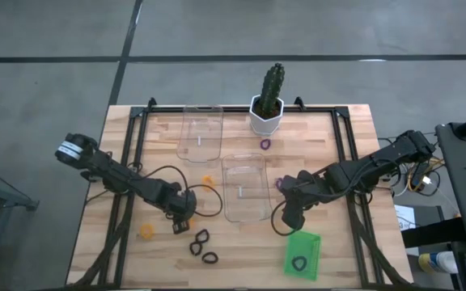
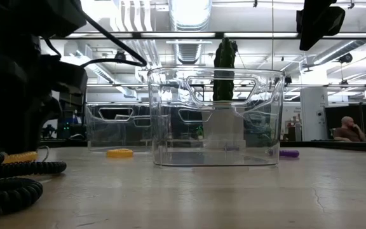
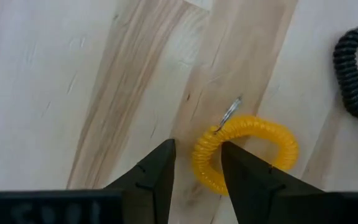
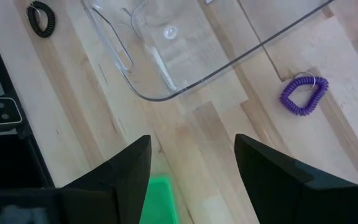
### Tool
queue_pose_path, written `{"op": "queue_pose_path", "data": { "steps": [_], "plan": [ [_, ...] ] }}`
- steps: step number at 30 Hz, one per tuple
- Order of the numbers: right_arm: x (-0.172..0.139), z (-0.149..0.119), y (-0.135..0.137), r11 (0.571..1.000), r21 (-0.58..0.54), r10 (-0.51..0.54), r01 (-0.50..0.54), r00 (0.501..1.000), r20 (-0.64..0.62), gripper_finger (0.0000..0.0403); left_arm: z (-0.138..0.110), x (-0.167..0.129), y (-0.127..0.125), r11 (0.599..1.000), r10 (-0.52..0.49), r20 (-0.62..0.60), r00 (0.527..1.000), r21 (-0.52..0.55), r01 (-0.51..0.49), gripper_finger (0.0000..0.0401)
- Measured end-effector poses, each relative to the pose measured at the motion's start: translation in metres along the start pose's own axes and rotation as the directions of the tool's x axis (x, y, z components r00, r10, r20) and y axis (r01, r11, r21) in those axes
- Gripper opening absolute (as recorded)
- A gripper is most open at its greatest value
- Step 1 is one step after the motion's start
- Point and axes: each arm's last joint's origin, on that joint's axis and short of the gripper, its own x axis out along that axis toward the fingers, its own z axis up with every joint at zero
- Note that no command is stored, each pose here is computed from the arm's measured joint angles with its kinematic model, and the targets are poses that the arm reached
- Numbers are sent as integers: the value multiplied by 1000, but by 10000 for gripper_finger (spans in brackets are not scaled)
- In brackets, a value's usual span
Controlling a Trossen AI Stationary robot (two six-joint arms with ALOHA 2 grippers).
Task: Sort spring keychains
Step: Put the middle yellow spring keychain into the top transparent bin
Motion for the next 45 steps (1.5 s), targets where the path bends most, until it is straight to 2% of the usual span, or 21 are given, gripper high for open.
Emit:
{"op": "queue_pose_path", "data": {
  "steps": [2, 6, 7, 12, 16, 21, 25, 30, 38, 41, 45],
  "plan": [
    [0, 0, 0, 1000, 0, 0, 0, 1000, 0, 224, 1, -2, 0, 1000, 6, 9, 1000, -5, -6, 106],
    [0, 1, 0, 1000, 0, -12, 12, 1000, 16, 224, 1, -6, 2, 1000, 19, 35, 999, -13, -19, 24],
    [0, 1, -1, 1000, 1, -14, 14, 1000, 18, 224, 2, -6, 2, 999, 21, 37, 999, -25, -20, 17],
    [0, 3, -2, 1000, 11, -20, 19, 999, 25, 224, 7, -11, 2, 997, 19, 46, 999, -80, -15, 10],
    [0, 4, -3, 999, 15, -31, 30, 999, 39, 224, 17, -33, -5, 998, 7, 89, 996, -70, -1, 6],
    [0, 4, -3, 999, 31, -33, 32, 999, 42, 224, 29, -81, -6, 996, 86, 152, 985, -32, -82, 2],
    [0, 4, -3, 998, 46, -42, 40, 998, 54, 224, 41, -122, 5, 978, 202, 258, 945, -5, -208, 1],
    [0, 5, -3, 996, 78, -45, 40, 997, 65, 224, 59, -156, 41, 937, 341, 339, 877, -53, -344, 2],
    [0, 6, -1, 992, 129, -24, 14, 996, 82, 224, 83, -170, 123, 860, 510, 264, 819, -185, -476, 3],
    [0, 6, -1, 989, 146, -25, 13, 996, 83, 224, 91, -171, 153, 851, 515, 254, 819, -264, -454, 3],
    [2, 8, -5, 979, 201, -51, 31, 994, 94, 224, 97, -161, 187, 860, 464, 212, 860, -343, -379, 4]
  ]
}}
